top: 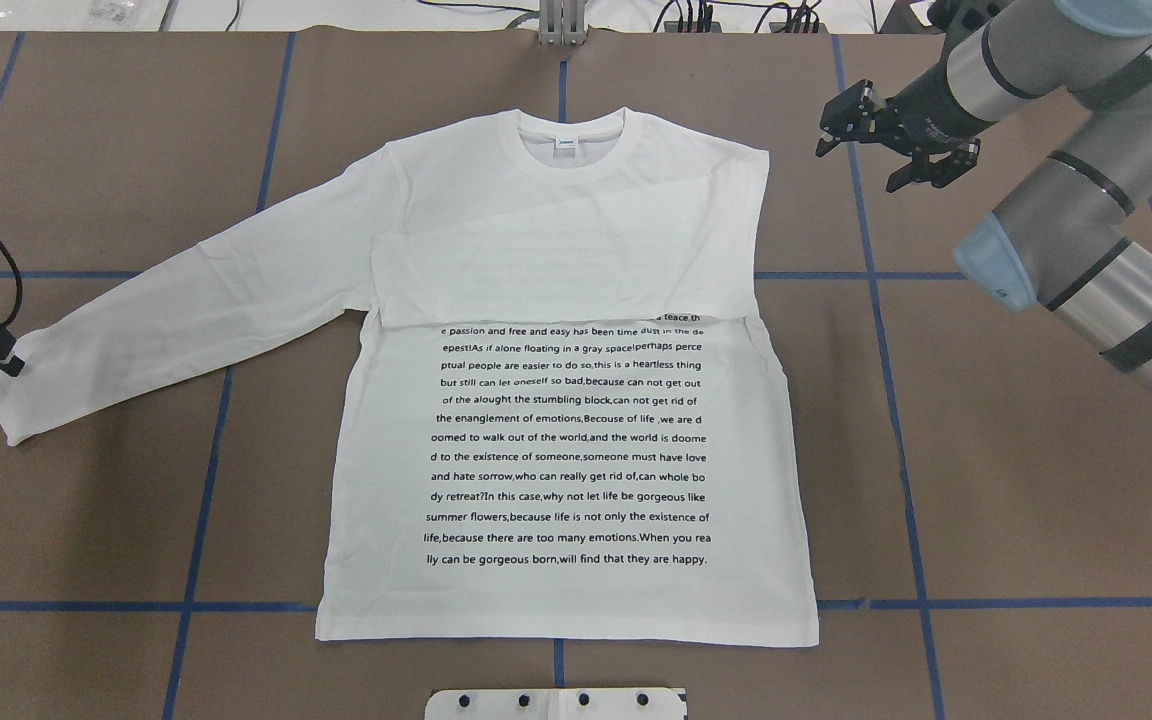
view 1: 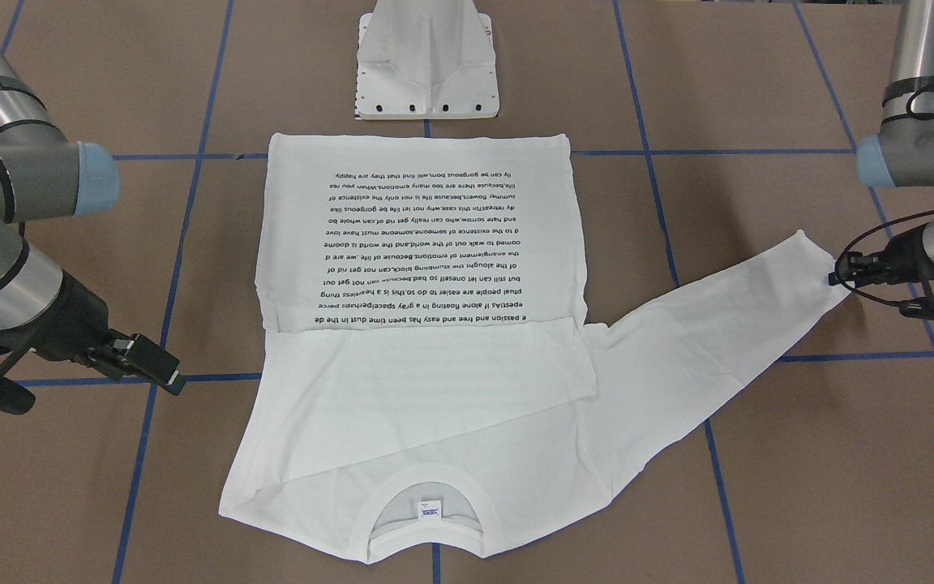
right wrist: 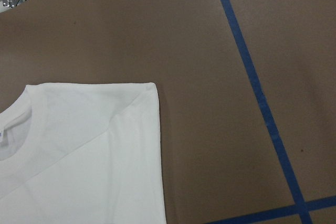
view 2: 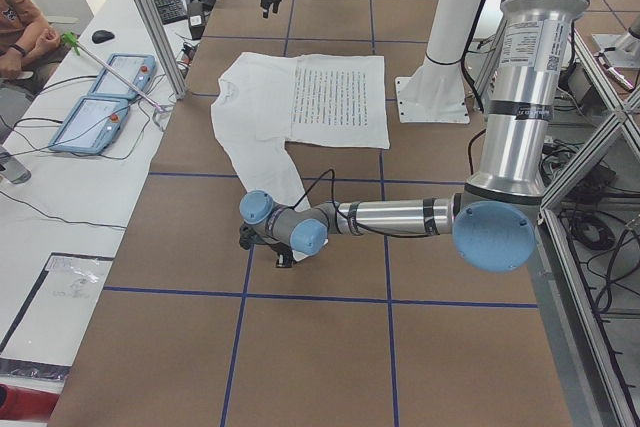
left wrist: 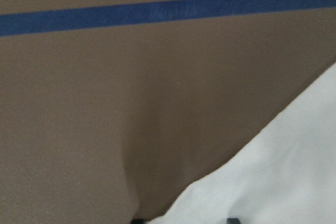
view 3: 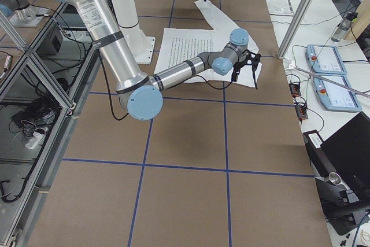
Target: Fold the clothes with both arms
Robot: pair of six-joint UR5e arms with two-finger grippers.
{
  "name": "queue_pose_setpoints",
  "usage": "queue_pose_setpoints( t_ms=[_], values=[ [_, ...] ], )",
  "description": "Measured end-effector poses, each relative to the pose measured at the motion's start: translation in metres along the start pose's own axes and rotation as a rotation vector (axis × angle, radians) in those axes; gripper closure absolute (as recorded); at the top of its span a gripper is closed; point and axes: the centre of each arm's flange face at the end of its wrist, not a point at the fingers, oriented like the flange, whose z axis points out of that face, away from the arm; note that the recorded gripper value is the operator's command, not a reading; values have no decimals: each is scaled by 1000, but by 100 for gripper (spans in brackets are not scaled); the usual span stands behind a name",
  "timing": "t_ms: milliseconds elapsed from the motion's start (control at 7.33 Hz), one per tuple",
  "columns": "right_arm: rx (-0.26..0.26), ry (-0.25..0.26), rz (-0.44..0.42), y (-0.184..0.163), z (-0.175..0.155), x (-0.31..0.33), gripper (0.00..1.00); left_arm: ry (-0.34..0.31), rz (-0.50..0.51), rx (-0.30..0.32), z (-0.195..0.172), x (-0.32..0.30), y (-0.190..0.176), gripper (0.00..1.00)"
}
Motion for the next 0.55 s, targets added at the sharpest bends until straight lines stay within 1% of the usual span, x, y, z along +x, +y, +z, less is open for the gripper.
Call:
queue_pose_setpoints(
  t_ms=[136, 409, 546],
  values=[
    [0, 0, 0, 0, 0, 0, 1, 6, 12, 7, -5, 7, -1, 100],
    [0, 2, 1, 0, 1, 2, 1, 31, 52, 44, -30, 38, 0, 100],
    [1, 7, 5, 0, 2, 5, 1, 41, 59, 48, -37, 47, 0, 100]
  ],
)
